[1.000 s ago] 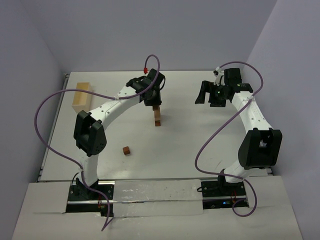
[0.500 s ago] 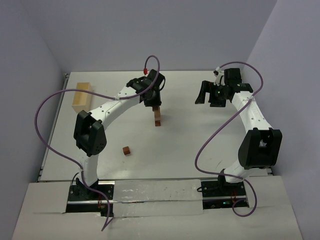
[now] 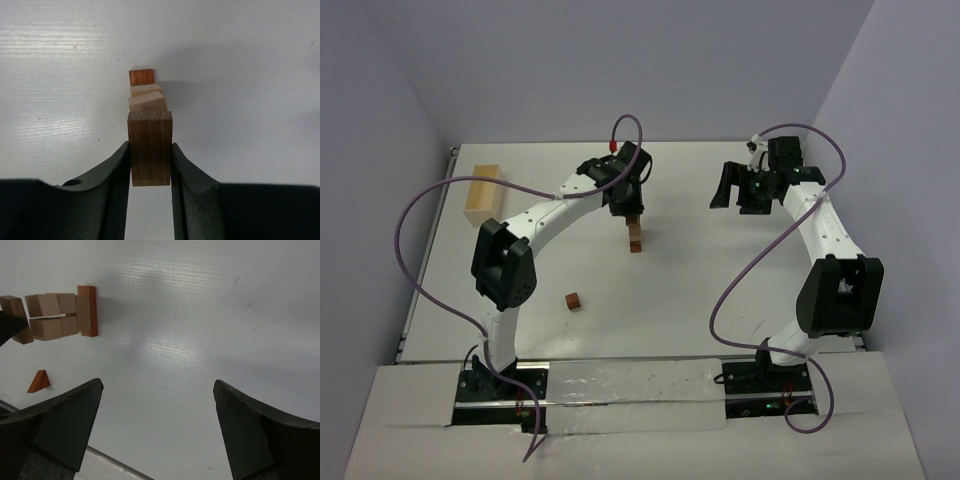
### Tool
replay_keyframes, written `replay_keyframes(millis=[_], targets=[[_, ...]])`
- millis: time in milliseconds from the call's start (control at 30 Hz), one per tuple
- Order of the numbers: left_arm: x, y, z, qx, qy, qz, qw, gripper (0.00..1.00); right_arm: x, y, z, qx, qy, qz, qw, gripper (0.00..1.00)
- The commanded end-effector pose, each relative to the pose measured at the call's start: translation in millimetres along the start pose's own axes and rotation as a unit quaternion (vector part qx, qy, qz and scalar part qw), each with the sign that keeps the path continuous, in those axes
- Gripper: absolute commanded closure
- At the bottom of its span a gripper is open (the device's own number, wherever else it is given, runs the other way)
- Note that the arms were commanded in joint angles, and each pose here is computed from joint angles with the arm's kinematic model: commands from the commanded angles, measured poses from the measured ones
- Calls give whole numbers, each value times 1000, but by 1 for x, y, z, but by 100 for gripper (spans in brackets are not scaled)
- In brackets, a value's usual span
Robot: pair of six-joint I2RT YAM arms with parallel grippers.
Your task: Build the wood block tower
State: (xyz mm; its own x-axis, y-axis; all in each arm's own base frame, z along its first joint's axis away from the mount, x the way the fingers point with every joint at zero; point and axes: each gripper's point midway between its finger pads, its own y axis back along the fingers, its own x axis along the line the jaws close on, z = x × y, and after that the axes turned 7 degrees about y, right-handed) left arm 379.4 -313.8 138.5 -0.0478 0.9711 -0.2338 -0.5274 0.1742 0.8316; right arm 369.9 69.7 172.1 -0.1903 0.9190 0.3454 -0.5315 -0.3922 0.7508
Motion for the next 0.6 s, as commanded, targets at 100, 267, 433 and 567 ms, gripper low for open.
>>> replay_keyframes(millis=[100,267,433,567], targets=[[-14,0,8,-9,3,-17,1000,92,2,1,7,-8,-1,7,1000,0],[-14,0,9,-10,3,-18,1000,91,2,1,6,-6,-1,8,1000,0],[-14,1,11,-13,5,-16,1000,91,2,0,6,-6,-1,9,1000,0],[-15,3,12,-15,7,-16,1000,91,2,0,6,-6,-2,9,1000,0]])
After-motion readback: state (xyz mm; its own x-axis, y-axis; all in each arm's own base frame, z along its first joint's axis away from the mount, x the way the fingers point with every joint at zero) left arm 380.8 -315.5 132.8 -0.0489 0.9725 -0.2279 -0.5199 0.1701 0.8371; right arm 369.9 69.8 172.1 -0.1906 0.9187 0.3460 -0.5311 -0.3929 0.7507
